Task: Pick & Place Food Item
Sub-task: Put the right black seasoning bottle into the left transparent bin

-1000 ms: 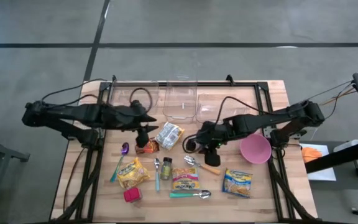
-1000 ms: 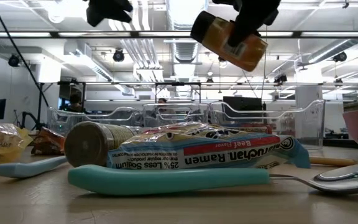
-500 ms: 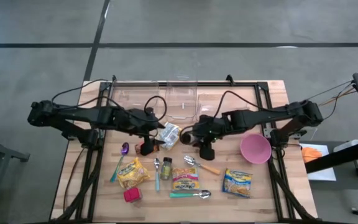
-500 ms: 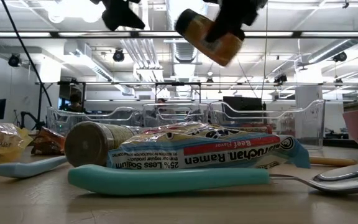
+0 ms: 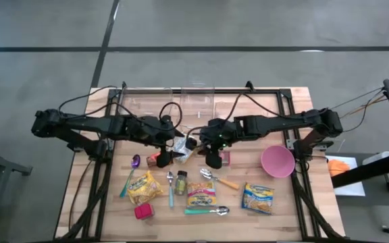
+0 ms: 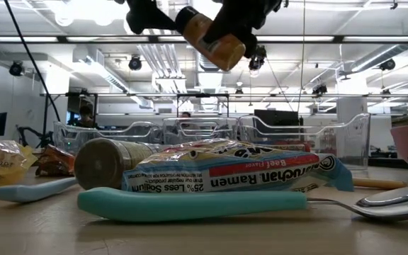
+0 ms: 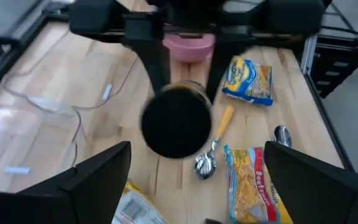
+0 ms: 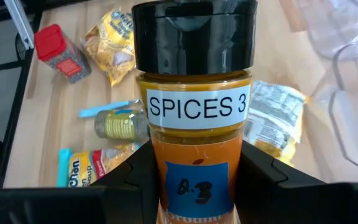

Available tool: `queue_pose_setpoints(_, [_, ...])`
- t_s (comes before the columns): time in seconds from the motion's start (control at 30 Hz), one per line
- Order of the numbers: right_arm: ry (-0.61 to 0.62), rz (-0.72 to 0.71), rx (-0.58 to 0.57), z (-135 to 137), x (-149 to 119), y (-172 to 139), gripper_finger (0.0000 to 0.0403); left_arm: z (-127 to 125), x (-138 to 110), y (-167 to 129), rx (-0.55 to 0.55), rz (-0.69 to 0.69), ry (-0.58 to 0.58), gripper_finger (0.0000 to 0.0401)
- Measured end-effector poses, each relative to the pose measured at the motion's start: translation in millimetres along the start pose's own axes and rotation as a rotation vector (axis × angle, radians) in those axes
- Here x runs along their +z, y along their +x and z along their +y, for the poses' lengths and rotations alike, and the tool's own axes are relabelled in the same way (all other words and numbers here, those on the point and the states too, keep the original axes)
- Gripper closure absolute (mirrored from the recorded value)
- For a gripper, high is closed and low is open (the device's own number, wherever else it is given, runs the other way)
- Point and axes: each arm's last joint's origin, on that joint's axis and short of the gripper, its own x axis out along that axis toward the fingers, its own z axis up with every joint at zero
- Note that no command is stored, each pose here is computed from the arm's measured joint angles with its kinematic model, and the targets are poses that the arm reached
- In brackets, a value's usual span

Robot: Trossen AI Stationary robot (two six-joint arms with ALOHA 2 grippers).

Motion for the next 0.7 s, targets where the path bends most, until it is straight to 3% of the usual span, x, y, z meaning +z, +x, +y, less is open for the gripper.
queue_pose_setpoints(0.27, [-0.037,0.01,0.046,3.5,11.9,14.2,0.0261,2.6,-1.2,21.2,-0.072,0.064,-0.026,0.0024])
queue_pose_setpoints(0.5, [-0.052,0.007,0.07,5.5,16.6,13.3,0.0261,4.0,9.4,26.4,-0.071,0.052,-0.026,0.0026])
queue_pose_setpoints(0.7, [-0.051,0.027,0.067,4.9,14.5,13.8,0.0261,6.5,11.4,21.0,-0.088,0.048,0.003,0.0079])
